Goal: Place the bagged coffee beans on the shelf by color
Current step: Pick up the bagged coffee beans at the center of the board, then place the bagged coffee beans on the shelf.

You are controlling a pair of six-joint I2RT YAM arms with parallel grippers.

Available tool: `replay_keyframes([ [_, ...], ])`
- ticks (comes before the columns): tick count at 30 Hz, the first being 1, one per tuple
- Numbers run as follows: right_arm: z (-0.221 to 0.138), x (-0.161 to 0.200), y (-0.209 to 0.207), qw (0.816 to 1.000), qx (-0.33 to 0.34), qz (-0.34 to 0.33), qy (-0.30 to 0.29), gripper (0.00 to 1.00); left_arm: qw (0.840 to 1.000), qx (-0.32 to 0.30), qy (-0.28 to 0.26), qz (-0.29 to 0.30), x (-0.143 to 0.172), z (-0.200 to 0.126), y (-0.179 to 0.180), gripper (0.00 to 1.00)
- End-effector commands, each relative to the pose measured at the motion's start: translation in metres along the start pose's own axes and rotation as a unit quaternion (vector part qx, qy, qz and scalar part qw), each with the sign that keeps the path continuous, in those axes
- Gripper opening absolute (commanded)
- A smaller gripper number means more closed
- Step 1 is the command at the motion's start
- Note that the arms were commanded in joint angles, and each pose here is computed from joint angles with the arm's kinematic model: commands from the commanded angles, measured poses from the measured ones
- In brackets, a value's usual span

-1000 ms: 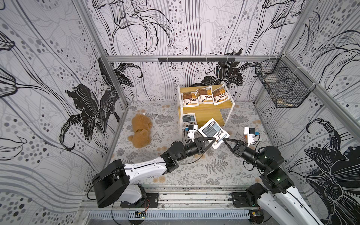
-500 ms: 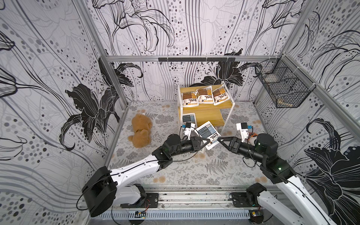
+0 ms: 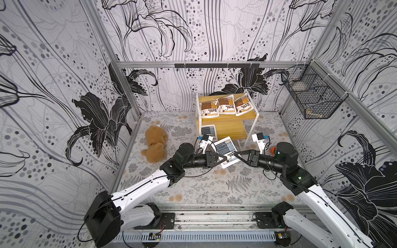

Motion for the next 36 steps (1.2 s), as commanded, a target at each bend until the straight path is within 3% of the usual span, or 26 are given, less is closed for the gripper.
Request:
replay_keyframes([
  [1,0.001,0.001,0.007,1.0,-0.029,-0.004,-0.002,0.35,1.0,0.016,0.003,0.023,-0.004,-0.002,-0.014,0.06],
  [6,0.003,0.002,0.006,1.0,-0.027,-0.004,0.001,0.24,1.0,0.016,-0.003,0.021,-0.006,-0.002,-0.015,0.11],
  [8,0.003,0.002,0.003,1.0,-0.018,-0.003,-0.002,0.14,1.0,0.013,-0.005,0.021,-0.007,-0.002,-0.015,0.2],
  [13,0.003,0.002,-0.013,0.999,0.025,0.017,-0.025,0.01,0.999,-0.002,-0.033,0.041,-0.011,-0.013,-0.015,0.4],
  [16,0.003,0.003,-0.031,0.996,0.065,0.04,-0.05,0.0,0.995,-0.024,-0.086,0.041,-0.019,-0.035,-0.007,0.51],
  [20,0.007,-0.003,-0.048,0.99,0.104,0.055,-0.08,0.0,0.978,-0.087,-0.188,0.031,-0.028,-0.082,0.013,0.54],
  [23,0.014,-0.014,-0.054,0.987,0.123,0.048,-0.095,0.0,0.965,-0.113,-0.233,0.03,-0.024,-0.11,0.023,0.57],
  [36,0.05,-0.075,-0.062,0.973,0.192,-0.02,-0.123,0.0,0.958,-0.128,-0.255,0.007,-0.002,-0.134,0.043,0.57],
])
Point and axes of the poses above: each gripper's point midway between its finger pads, its own z axis out along the fingers, its own y axis along the line the jaws close on, x = y × z, the point moved 5 cm from there along -z, back along the fingers, and after that the axes turned 7 degrees about -z, right-handed, at the moved point
